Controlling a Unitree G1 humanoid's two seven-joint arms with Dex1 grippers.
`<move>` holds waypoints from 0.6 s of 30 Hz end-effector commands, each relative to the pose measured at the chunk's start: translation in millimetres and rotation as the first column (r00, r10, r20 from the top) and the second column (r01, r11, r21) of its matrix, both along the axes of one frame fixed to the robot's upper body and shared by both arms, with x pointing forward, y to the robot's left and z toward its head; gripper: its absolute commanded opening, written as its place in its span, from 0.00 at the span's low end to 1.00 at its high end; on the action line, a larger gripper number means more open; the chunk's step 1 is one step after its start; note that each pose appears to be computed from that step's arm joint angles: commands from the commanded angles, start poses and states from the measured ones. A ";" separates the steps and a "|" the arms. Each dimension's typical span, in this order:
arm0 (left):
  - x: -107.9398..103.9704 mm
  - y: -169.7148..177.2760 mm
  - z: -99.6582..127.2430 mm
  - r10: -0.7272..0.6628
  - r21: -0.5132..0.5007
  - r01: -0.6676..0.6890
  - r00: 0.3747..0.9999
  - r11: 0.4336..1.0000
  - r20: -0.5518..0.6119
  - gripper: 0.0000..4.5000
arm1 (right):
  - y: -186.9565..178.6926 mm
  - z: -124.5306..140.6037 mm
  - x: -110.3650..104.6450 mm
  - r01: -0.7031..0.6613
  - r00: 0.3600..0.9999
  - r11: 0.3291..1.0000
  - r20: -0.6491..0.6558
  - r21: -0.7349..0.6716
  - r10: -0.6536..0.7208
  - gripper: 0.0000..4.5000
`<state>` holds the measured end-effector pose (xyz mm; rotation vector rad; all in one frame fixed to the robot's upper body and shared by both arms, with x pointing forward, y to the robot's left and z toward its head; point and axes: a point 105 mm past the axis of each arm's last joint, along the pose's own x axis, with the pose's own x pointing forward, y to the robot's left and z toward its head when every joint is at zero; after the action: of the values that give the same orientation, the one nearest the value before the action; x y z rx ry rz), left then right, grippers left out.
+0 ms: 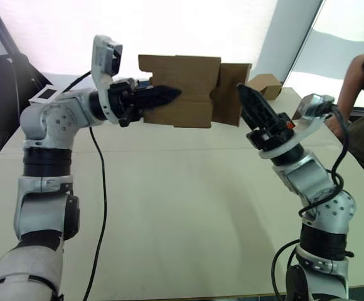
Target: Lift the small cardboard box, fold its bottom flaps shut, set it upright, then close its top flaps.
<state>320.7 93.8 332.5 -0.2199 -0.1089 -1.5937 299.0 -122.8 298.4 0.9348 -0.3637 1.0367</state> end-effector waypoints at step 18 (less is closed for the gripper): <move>-8.5 1.3 17.8 -0.016 -0.028 0.018 0.998 0.999 0.065 0.00 | 5.7 0.1 -5.5 -0.094 0.995 0.974 -0.021 0.206 0.101 1.00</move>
<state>319.9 93.5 334.2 -0.2179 -0.1121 -1.5995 296.7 -118.3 295.0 1.1452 -0.3884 1.0729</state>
